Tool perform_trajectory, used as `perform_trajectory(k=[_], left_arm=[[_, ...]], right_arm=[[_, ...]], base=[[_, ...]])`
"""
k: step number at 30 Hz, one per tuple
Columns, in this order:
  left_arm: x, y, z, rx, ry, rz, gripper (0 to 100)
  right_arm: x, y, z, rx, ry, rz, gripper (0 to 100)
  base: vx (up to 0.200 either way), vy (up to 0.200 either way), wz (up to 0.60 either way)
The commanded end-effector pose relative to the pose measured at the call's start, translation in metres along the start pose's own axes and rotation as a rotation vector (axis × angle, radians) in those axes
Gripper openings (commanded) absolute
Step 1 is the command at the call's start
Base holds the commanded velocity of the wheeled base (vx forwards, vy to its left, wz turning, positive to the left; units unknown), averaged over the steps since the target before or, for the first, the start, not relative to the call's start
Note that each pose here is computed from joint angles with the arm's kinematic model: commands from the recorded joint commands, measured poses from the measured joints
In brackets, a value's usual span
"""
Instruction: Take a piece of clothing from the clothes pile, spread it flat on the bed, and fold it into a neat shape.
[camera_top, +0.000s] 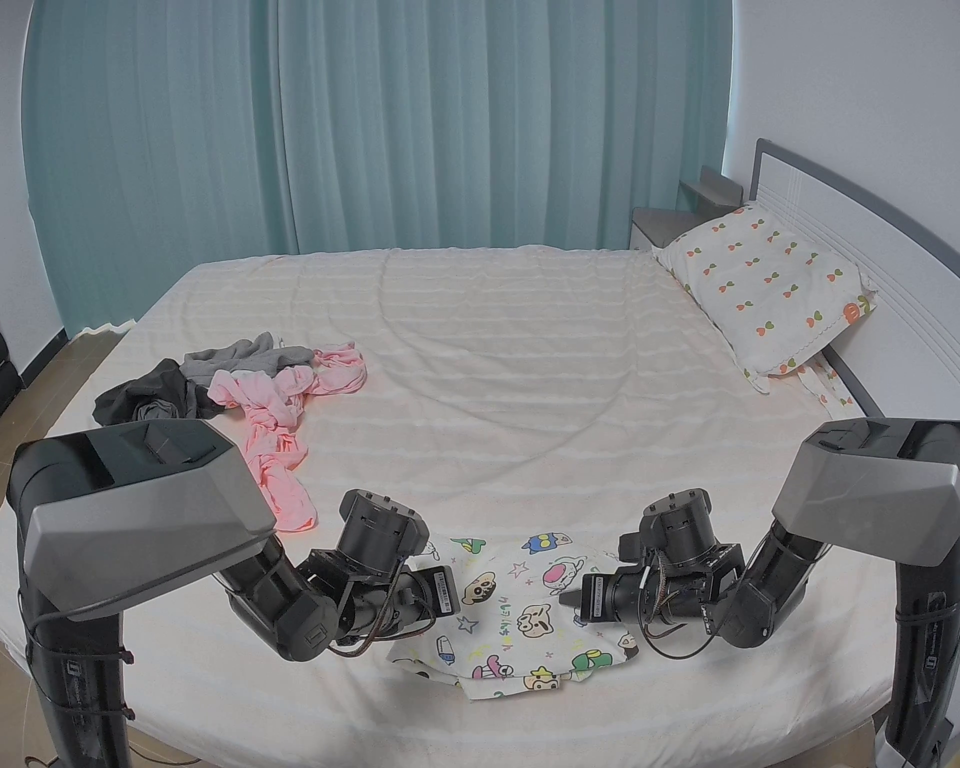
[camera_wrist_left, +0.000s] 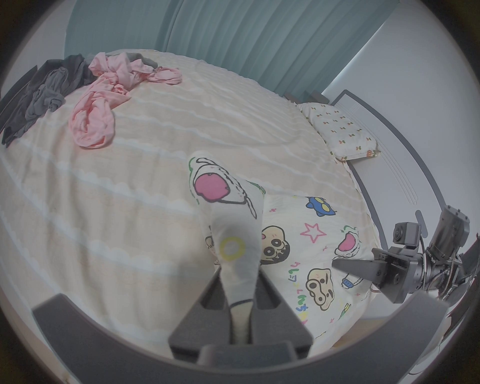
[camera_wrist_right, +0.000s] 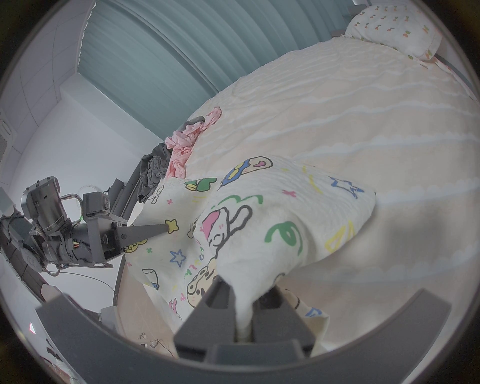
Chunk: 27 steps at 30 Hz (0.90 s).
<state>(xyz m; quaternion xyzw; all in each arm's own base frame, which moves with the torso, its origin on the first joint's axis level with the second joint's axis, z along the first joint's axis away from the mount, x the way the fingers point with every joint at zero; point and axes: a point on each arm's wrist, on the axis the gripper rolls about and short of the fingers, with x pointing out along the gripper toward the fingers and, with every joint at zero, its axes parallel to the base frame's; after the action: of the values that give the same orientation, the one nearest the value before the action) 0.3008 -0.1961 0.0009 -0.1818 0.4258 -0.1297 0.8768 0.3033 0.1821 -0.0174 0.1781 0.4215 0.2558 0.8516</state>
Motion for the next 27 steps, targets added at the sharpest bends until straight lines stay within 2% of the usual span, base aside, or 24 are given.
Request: perform_trajectory(k=[1,18,27], left_arm=[[-0.004,-0.007,0.003,-0.005,-0.015,-0.022,0],[-0.002,-0.012,-0.001,-0.008,-0.007,-0.030,0],[0.003,-0.008,-0.003,-0.011,0.001,-0.014,0]], right_arm=[[-0.010,0.006,0.005,-0.006,-0.021,0.011,0],[-0.012,0.002,0.001,-0.001,-0.012,-0.017,0],[-0.001,-0.005,-0.006,0.006,0.016,-0.032,0]], base=[[0.000,-0.200,0.00],[0.000,-0.200,0.00],[0.000,0.000,0.00]])
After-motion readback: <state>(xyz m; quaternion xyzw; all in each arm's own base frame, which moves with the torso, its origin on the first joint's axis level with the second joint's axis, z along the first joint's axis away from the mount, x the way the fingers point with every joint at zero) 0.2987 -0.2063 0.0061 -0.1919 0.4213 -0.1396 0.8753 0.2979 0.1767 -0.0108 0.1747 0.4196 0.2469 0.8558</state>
